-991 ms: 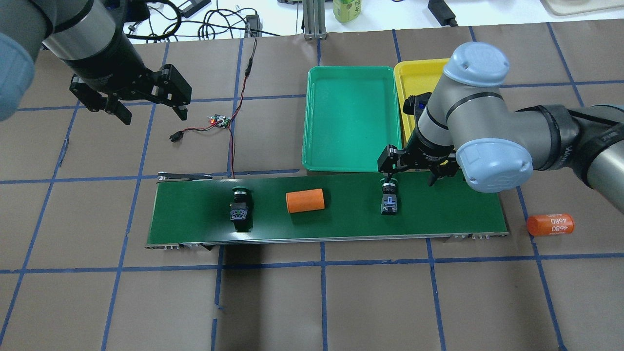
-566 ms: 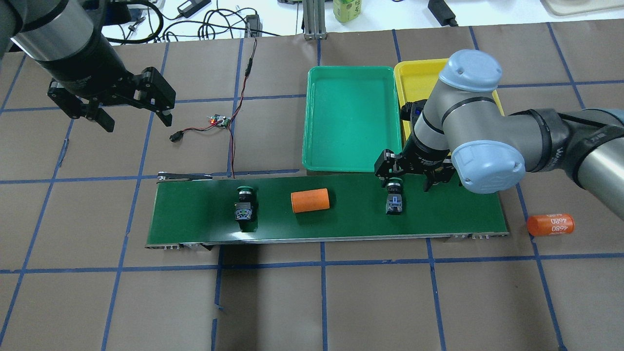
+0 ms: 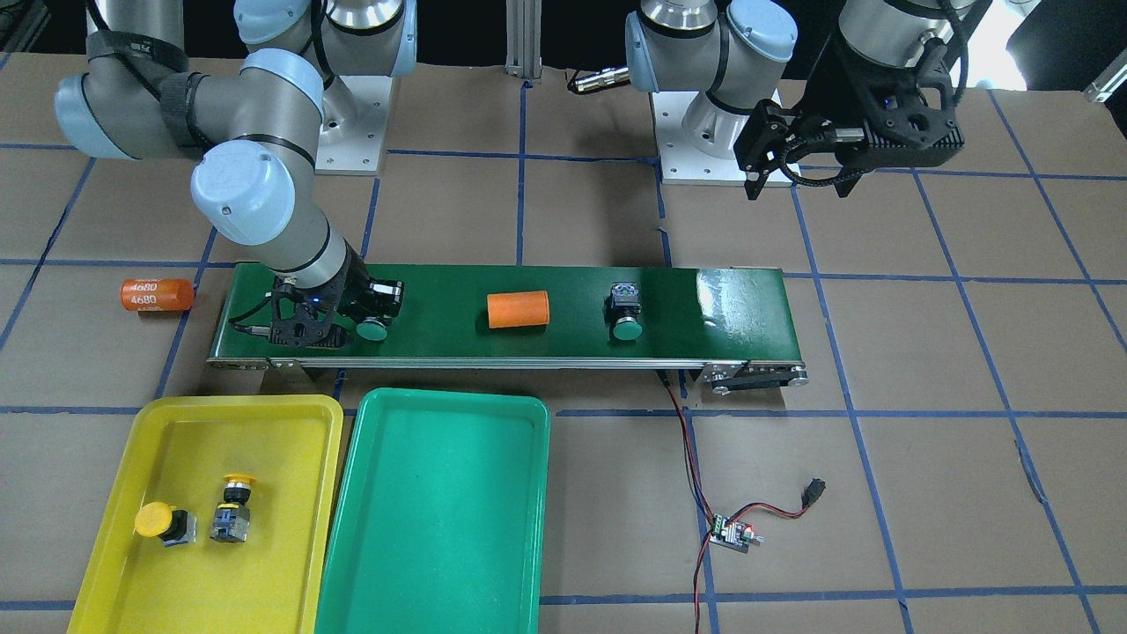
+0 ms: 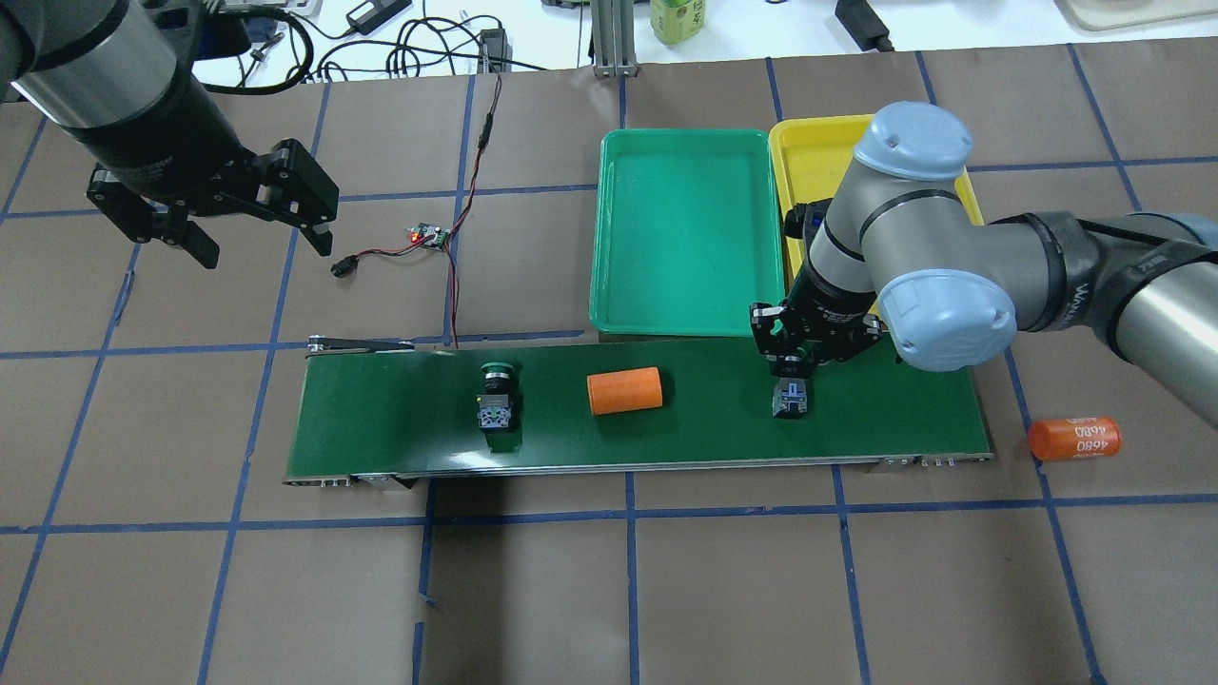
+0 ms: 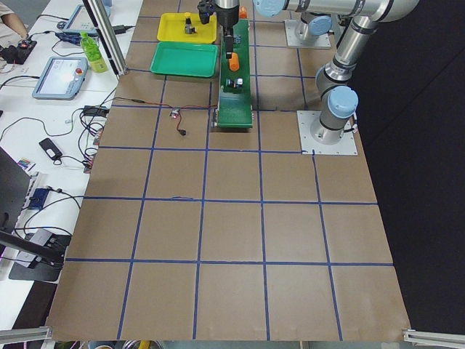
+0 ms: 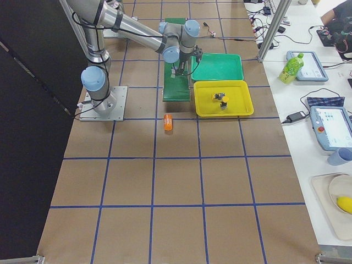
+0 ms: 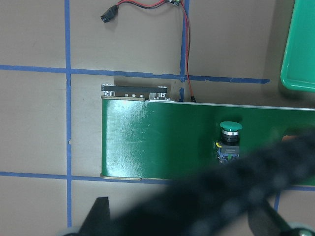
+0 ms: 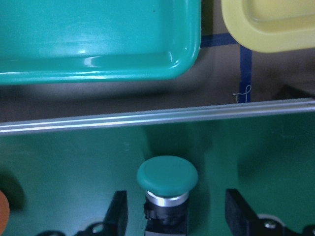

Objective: Sort buttons by color to trays
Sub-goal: 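Close the right gripper on the green-capped button and lift it, then carry the green button into the green tray and release it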

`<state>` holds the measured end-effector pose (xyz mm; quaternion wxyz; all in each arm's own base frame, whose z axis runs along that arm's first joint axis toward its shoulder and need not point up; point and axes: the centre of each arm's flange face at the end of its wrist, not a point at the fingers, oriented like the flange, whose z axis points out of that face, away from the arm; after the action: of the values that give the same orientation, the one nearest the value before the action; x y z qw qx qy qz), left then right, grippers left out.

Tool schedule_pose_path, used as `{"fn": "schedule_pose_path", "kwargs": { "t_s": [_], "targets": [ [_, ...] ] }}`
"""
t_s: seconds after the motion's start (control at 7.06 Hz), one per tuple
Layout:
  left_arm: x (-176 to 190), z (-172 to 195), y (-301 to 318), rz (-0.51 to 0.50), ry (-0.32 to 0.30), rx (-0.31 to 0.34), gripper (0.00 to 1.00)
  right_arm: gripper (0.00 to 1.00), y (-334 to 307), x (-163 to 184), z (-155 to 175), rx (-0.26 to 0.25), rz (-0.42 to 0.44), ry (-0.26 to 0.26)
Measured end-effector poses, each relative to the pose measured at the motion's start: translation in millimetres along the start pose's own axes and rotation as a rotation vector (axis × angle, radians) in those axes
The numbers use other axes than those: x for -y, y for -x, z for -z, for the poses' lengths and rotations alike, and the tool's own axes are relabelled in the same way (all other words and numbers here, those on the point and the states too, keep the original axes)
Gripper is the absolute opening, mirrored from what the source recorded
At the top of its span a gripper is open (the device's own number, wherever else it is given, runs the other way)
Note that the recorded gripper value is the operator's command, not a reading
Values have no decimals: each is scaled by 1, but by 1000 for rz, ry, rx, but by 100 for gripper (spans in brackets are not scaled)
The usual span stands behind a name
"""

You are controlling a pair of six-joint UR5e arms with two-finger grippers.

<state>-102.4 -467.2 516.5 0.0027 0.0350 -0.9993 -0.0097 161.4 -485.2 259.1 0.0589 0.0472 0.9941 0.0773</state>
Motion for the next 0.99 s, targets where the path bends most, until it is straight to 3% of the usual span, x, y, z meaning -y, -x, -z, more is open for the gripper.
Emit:
{"fn": "schedule_pose_path", "kwargs": {
  "t_s": [0.28,0.42,0.57,0.85,0.99],
  "targets": [
    [1,1,0,0,-3,0,100,0,3,11,27,5,3,-59],
    [1,2,0,0,-6,0,100,0,7,24,50,15,10,-111],
    [1,2,0,2,-5,0,100,0,14,46,68,28,19,-170],
    [3,2,0,4,-4,0,100,0,26,121,63,37,36,-237],
    [3,2,1,4,-7,0,100,60,29,147,50,42,40,-240]
  ]
}}
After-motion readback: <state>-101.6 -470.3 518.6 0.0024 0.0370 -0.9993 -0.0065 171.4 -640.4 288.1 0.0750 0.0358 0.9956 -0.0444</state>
